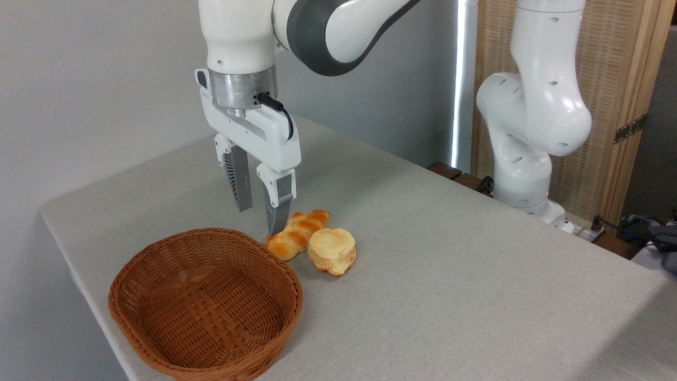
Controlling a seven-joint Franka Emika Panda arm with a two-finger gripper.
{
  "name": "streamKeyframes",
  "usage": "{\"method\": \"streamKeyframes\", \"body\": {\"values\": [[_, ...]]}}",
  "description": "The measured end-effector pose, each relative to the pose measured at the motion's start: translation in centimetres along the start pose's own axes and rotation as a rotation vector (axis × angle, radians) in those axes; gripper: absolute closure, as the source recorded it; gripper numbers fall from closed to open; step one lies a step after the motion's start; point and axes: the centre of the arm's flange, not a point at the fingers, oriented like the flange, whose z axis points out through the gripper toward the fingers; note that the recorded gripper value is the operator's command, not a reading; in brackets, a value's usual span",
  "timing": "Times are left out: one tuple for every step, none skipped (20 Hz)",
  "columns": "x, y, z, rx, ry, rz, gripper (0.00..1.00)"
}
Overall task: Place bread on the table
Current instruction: 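Open the gripper and raise it away from the roll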
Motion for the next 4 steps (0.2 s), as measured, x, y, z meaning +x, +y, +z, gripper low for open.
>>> {"method": "streamKeyframes", "body": {"values": [[0.0,-0.12,0.06,0.001,-0.001,-0.001,0.0],[-0.07,-0.27,0.04,0.001,-0.001,-0.004,0.0],[-0.14,-0.4,0.0,0.002,0.0,-0.007,0.0],[-0.19,-0.5,-0.03,0.002,0.001,-0.009,0.0]]}}
